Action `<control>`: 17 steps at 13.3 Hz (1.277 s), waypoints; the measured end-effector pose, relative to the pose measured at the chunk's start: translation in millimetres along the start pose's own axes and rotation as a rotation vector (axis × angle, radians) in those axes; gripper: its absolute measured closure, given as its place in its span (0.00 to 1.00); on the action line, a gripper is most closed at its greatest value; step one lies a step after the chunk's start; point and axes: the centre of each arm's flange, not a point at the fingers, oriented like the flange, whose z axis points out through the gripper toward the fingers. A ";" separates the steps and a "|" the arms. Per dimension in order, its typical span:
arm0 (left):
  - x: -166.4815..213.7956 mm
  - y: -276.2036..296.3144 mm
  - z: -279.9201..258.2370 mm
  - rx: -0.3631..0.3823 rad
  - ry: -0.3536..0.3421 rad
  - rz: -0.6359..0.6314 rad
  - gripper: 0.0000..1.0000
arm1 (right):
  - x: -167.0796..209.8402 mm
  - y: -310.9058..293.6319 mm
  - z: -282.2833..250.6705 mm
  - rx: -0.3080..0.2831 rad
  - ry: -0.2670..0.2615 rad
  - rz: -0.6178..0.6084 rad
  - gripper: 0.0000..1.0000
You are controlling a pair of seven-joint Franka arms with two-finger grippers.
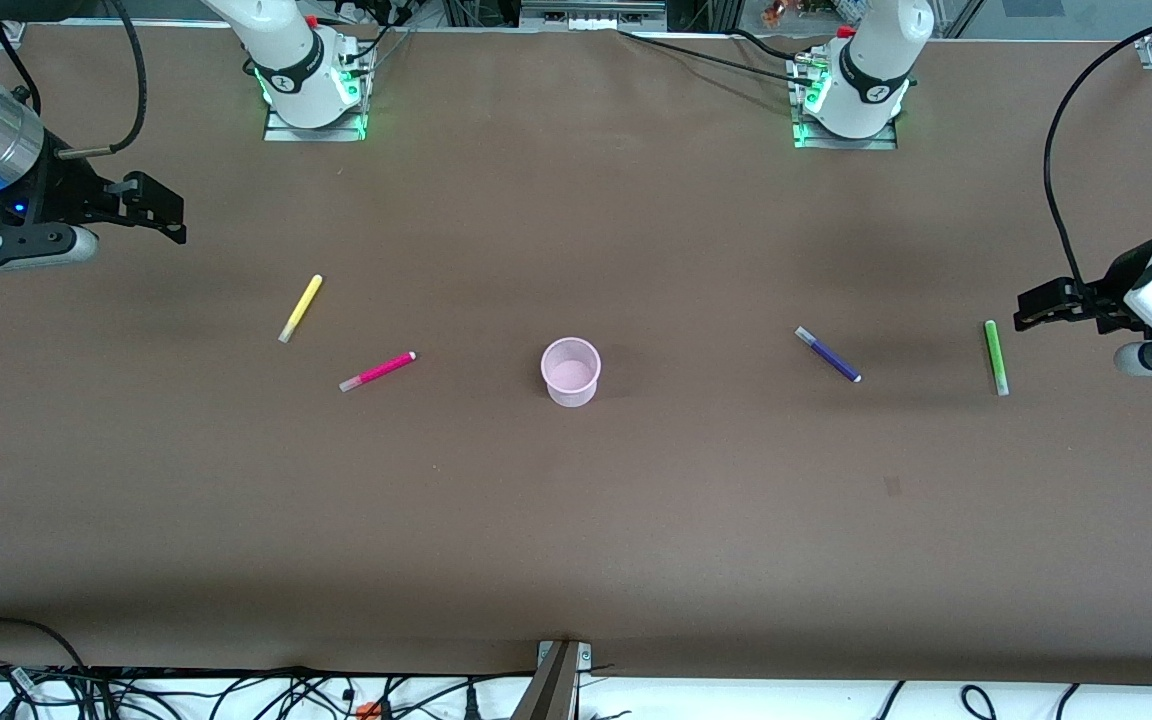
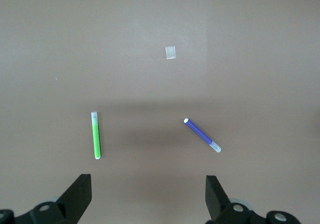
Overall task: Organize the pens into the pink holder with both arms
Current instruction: 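Reach the left gripper down to the blue marker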
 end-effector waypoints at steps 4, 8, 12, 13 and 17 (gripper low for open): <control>0.1 2.0 5.1 0.000 -0.021 0.001 0.00 | -6.4 -0.9 -6.7 0.002 -0.003 0.018 0.00; 1.1 8.8 9.3 0.001 -0.032 -0.009 0.00 | -6.6 -1.2 -5.8 0.004 -0.005 0.033 0.00; 11.9 -0.7 56.1 0.001 -0.120 -0.043 0.00 | -6.5 -1.7 -5.3 0.005 -0.007 0.033 0.00; 16.4 -1.8 72.9 0.000 -0.148 -0.048 0.00 | -6.5 -1.9 -5.2 0.005 -0.007 0.032 0.00; 37.4 4.5 140.6 -0.055 -0.233 -0.281 0.00 | -5.9 -2.2 -3.2 0.005 -0.009 0.034 0.00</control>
